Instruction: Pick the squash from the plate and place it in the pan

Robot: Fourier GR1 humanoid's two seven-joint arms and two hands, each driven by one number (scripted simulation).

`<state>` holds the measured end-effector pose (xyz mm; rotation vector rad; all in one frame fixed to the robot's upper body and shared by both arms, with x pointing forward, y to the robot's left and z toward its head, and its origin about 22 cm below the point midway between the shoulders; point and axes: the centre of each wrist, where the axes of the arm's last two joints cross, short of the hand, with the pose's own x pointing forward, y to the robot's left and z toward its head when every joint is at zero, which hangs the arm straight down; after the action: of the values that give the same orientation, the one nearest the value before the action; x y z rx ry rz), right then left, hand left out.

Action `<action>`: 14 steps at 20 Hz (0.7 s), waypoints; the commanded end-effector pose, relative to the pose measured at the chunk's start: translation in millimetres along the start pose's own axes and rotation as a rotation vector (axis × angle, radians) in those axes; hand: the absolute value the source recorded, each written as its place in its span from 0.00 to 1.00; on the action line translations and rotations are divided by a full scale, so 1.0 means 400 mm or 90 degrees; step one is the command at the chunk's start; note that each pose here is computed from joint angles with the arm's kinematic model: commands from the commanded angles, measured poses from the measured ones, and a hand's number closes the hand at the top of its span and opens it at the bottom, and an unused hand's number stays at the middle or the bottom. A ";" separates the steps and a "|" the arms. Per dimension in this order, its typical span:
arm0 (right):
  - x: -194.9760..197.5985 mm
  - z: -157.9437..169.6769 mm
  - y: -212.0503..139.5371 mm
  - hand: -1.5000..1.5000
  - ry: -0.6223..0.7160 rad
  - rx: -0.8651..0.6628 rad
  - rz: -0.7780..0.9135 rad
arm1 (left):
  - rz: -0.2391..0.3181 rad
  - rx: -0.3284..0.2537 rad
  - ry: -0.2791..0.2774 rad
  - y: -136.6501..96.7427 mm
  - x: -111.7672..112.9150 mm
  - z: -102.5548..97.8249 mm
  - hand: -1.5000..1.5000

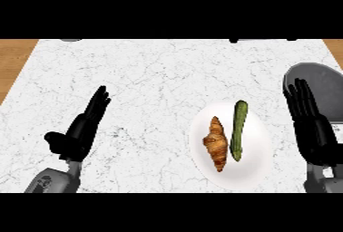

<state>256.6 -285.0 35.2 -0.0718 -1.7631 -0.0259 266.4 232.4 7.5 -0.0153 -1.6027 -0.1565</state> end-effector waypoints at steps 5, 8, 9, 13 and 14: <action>0.089 -0.086 -0.010 1.00 -0.143 0.227 -0.047 | 0.002 0.007 -0.078 -0.047 0.031 0.009 0.50; 0.038 -0.034 -0.151 1.00 -0.076 0.012 0.138 | 0.035 -0.004 -0.062 -0.086 0.014 0.038 0.50; 0.007 -0.002 -0.134 0.00 -0.069 0.040 0.104 | 0.024 0.005 -0.070 -0.059 -0.002 0.034 0.50; -0.038 0.049 -0.242 0.00 -0.105 0.153 0.137 | 0.026 -0.003 -0.059 -0.081 -0.014 0.040 0.50; 0.007 0.078 -0.244 0.00 -0.100 0.152 0.184 | 0.025 0.002 -0.054 -0.039 0.006 0.048 0.50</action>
<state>238.7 -363.1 34.2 -0.1024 -1.8957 0.2822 248.7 213.4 6.2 -0.0506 -1.6890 -0.1303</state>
